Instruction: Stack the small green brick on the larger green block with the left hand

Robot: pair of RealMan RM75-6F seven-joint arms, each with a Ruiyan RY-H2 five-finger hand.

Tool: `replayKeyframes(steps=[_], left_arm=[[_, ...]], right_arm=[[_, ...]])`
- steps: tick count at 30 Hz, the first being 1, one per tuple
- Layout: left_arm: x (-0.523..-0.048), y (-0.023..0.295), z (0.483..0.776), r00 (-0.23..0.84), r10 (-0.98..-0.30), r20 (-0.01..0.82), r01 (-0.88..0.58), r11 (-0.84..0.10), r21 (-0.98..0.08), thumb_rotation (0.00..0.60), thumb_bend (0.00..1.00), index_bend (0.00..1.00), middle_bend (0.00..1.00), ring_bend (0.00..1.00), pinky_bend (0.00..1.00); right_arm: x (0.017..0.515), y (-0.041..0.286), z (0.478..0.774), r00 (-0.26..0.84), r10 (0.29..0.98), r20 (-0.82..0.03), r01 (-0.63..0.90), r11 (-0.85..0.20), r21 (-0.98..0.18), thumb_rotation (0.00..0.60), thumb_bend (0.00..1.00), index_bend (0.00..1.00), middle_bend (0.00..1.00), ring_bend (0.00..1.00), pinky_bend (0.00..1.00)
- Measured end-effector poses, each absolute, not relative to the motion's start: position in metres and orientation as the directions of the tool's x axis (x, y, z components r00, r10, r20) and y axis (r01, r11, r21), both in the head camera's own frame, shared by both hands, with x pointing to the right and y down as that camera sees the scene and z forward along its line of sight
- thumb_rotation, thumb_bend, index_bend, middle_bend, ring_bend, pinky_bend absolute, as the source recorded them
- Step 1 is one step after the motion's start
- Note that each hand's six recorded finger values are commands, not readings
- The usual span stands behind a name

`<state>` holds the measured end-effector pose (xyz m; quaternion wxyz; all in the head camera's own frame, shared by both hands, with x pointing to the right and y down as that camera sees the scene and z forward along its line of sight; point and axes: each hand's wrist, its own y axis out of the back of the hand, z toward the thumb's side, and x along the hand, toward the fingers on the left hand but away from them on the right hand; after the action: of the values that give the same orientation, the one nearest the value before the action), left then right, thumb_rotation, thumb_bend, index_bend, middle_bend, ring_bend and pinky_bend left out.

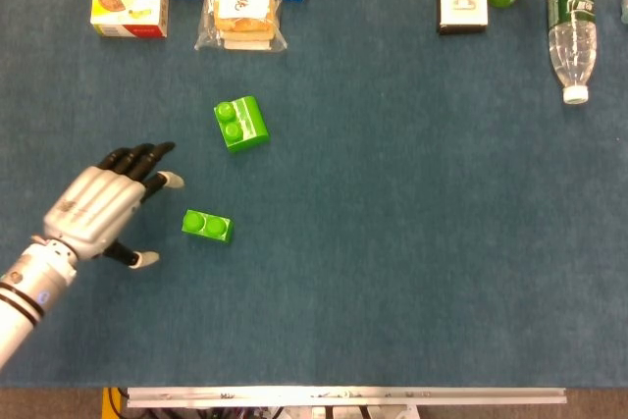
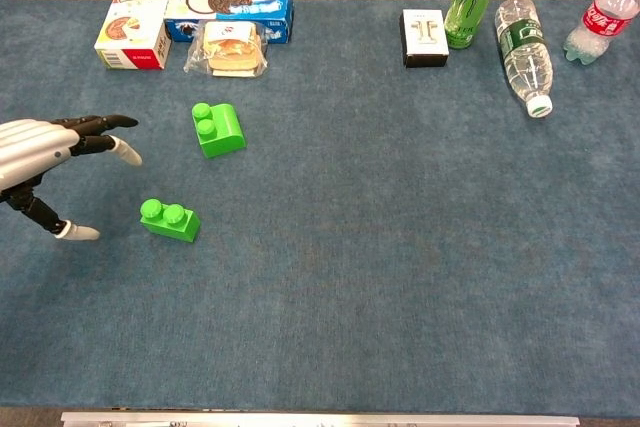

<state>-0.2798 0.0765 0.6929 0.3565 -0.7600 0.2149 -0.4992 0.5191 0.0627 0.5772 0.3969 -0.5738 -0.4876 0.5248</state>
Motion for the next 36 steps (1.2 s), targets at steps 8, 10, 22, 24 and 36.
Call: replayKeyframes(steps=[8,10,22,24,36], left_arm=[[-0.263,0.075,0.707,0.433,-0.66,0.614,0.062,-0.658,-0.751,0.6,0.0,0.24,0.0,0.0,0.09],[-0.261,0.075,0.71,0.434,-0.655,0.619,0.072,-0.659,-0.748,0.6,0.0,0.24,0.0,0.0,0.09],[-0.247,0.071,0.726,0.42,-0.634,0.649,0.119,-0.671,-0.732,0.6,0.02,0.31,0.0,0.0,0.09],[-0.245,0.07,0.729,0.417,-0.635,0.65,0.13,-0.667,-0.734,0.6,0.02,0.31,0.0,0.0,0.09],[-0.239,0.065,0.739,0.394,-0.645,0.655,0.158,-0.655,-0.739,0.6,0.13,0.33,0.0,0.0,0.09]], right_arm=[[0.52,0.063,0.575,-0.031,0.977,-0.211,0.146,-0.204,-0.968,0.6,0.19,0.28,0.34,0.27,0.45],[0.521,0.063,0.575,-0.033,0.978,-0.208,0.148,-0.201,-0.968,0.6,0.19,0.28,0.34,0.27,0.45],[0.523,0.063,0.574,-0.036,0.977,-0.209,0.148,-0.201,-0.968,0.6,0.19,0.28,0.34,0.27,0.45],[0.523,0.063,0.573,-0.037,0.977,-0.208,0.15,-0.2,-0.968,0.6,0.19,0.28,0.34,0.27,0.45],[0.523,0.063,0.575,-0.04,0.976,-0.216,0.145,-0.208,-0.967,0.6,0.19,0.28,0.34,0.27,0.45]])
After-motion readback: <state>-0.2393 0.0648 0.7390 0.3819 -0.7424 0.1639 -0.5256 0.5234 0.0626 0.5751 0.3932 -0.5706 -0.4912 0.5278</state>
